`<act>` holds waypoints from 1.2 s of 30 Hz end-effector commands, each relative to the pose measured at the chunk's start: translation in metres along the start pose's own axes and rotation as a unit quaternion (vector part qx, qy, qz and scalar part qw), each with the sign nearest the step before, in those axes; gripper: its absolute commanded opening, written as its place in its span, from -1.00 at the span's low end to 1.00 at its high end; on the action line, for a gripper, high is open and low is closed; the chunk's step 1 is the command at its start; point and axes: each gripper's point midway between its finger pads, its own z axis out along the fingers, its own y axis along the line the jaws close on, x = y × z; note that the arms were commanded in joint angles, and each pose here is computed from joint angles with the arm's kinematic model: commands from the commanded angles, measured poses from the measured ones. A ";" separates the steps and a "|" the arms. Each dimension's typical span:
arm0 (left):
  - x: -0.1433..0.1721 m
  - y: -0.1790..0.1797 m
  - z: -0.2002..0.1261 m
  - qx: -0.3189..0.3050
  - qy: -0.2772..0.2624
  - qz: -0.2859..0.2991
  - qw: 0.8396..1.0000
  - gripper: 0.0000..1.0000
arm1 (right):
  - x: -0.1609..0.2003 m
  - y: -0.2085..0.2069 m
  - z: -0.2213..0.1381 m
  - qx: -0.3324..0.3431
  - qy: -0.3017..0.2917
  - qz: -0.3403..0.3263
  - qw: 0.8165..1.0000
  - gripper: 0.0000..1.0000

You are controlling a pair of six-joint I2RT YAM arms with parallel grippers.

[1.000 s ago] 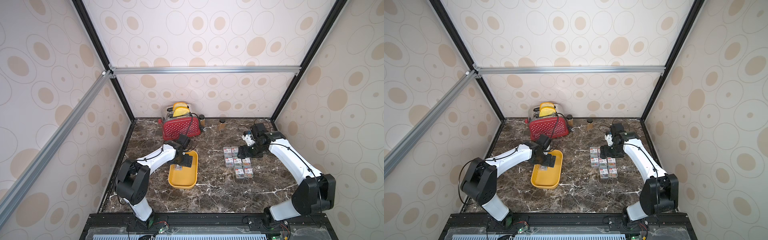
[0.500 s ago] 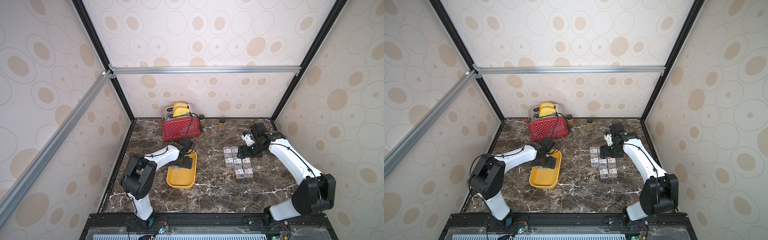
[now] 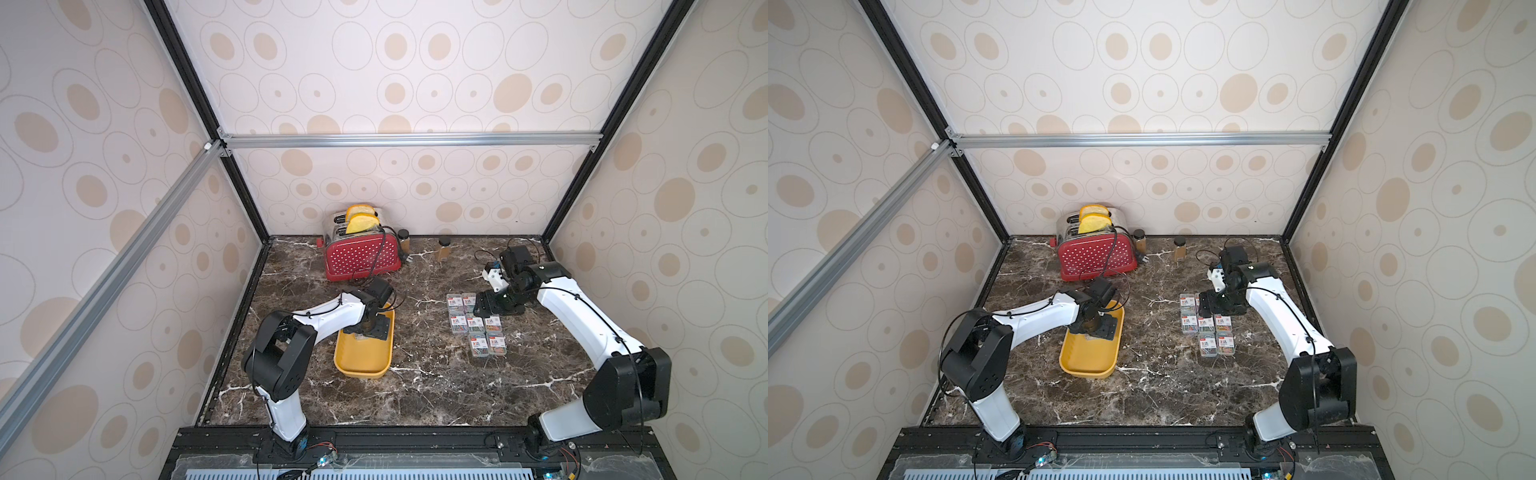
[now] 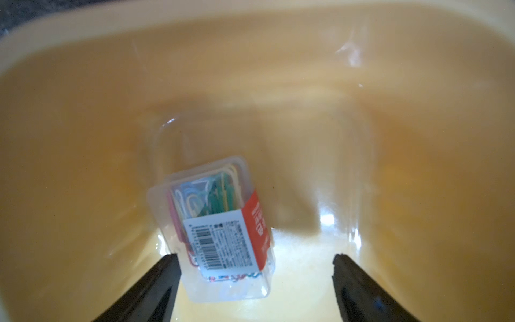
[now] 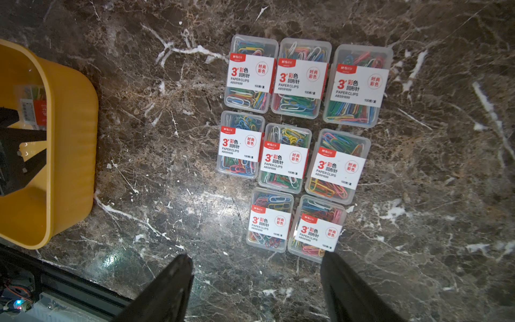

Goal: Take the paper clips out of the storage box
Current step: Pick up the boxed paper clips from the storage box.

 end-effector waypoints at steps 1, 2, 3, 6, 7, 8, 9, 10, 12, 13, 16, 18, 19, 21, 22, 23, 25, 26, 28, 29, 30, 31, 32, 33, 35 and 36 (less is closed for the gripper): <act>-0.005 0.004 -0.015 -0.007 -0.023 -0.009 1.000 0.93 | 0.000 0.004 0.003 -0.007 0.008 -0.006 1.000 0.56; -0.007 0.006 -0.019 -0.010 -0.030 -0.012 0.999 0.97 | 0.000 0.004 0.003 -0.006 0.008 -0.005 1.000 0.56; -0.009 0.007 -0.024 -0.011 -0.039 -0.014 0.999 0.98 | 0.000 0.004 0.003 -0.006 0.008 -0.007 1.000 0.56; -0.013 0.009 -0.026 -0.013 -0.043 -0.021 0.999 0.98 | -0.001 0.005 0.004 -0.007 0.008 -0.007 1.000 0.57; -0.011 0.008 -0.022 -0.014 -0.036 -0.021 0.999 0.98 | -0.002 0.005 0.004 -0.007 0.007 -0.008 1.000 0.57; -0.010 0.008 -0.019 -0.014 -0.029 -0.023 0.999 0.98 | -0.002 0.006 0.005 -0.007 0.009 -0.009 1.000 0.57; -0.009 0.008 -0.014 -0.013 -0.022 -0.028 0.999 0.98 | -0.002 0.006 0.005 -0.007 0.009 -0.009 1.000 0.57; -0.007 0.008 -0.010 -0.013 -0.016 -0.032 0.999 0.98 | -0.003 0.006 0.006 -0.007 0.009 -0.010 1.000 0.57; -0.007 0.009 -0.003 -0.010 -0.010 -0.041 0.999 0.95 | -0.003 0.006 0.006 -0.007 0.011 -0.011 1.000 0.57; -0.006 0.011 0.002 -0.011 -0.004 -0.047 0.999 0.92 | -0.003 0.006 0.007 -0.006 0.011 -0.011 1.000 0.57; -0.004 0.015 0.010 -0.015 0.004 -0.057 0.998 0.87 | -0.002 0.006 0.007 -0.007 0.012 -0.012 1.000 0.56; -0.004 0.017 0.012 -0.018 0.005 -0.057 0.998 0.84 | -0.002 0.007 0.009 -0.009 0.014 -0.012 1.000 0.55; -0.004 0.017 0.014 -0.019 0.007 -0.058 0.998 0.83 | -0.002 0.007 0.009 -0.011 0.014 -0.012 1.000 0.53; -0.003 0.017 0.018 -0.018 0.014 -0.058 0.998 0.77 | -0.003 0.008 0.010 -0.014 0.014 -0.012 1.000 0.50; -0.001 0.016 0.020 -0.016 0.018 -0.057 0.998 0.73 | -0.004 0.008 0.010 -0.015 0.014 -0.013 1.000 0.46; -0.006 0.013 0.022 -0.009 0.009 -0.058 0.998 0.69 | -0.004 0.009 0.010 -0.016 0.015 -0.012 1.000 0.43; -0.005 0.012 0.024 -0.006 0.010 -0.059 0.998 0.57 | -0.006 0.009 0.010 -0.017 0.014 -0.014 1.000 0.36; -0.004 0.012 0.025 -0.004 0.011 -0.059 0.998 0.50 | -0.006 0.009 0.010 -0.018 0.013 -0.014 1.000 0.33; -0.001 0.011 0.026 0.000 0.016 -0.060 0.998 0.32 | -0.006 0.010 0.011 -0.021 0.015 -0.014 1.000 0.27; 0.000 0.010 0.027 0.003 0.018 -0.061 0.998 0.24 | -0.007 0.011 0.010 -0.024 0.013 -0.015 1.000 0.24; 0.000 0.010 0.027 0.005 0.018 -0.062 0.998 0.17 | -0.007 0.012 0.011 -0.025 0.013 -0.015 0.999 0.21; 0.001 0.010 0.026 0.008 0.019 -0.063 0.998 0.06 | -0.007 0.013 0.010 -0.028 0.013 -0.016 0.999 0.17; 0.001 0.010 0.025 0.010 0.017 -0.064 0.998 0.00 | -0.008 0.014 0.010 -0.030 0.011 -0.016 0.999 0.16; 0.000 0.010 0.022 0.013 0.015 -0.065 0.998 -0.06 | -0.009 0.015 0.009 -0.033 0.009 -0.016 0.999 0.14; -0.003 0.009 0.013 0.021 0.005 -0.062 0.998 -0.14 | -0.012 0.021 0.004 -0.046 0.002 -0.020 0.999 0.14; -0.007 0.009 0.005 0.028 -0.003 -0.060 0.998 -0.16 | -0.014 0.025 0.000 -0.059 -0.006 -0.022 0.998 0.13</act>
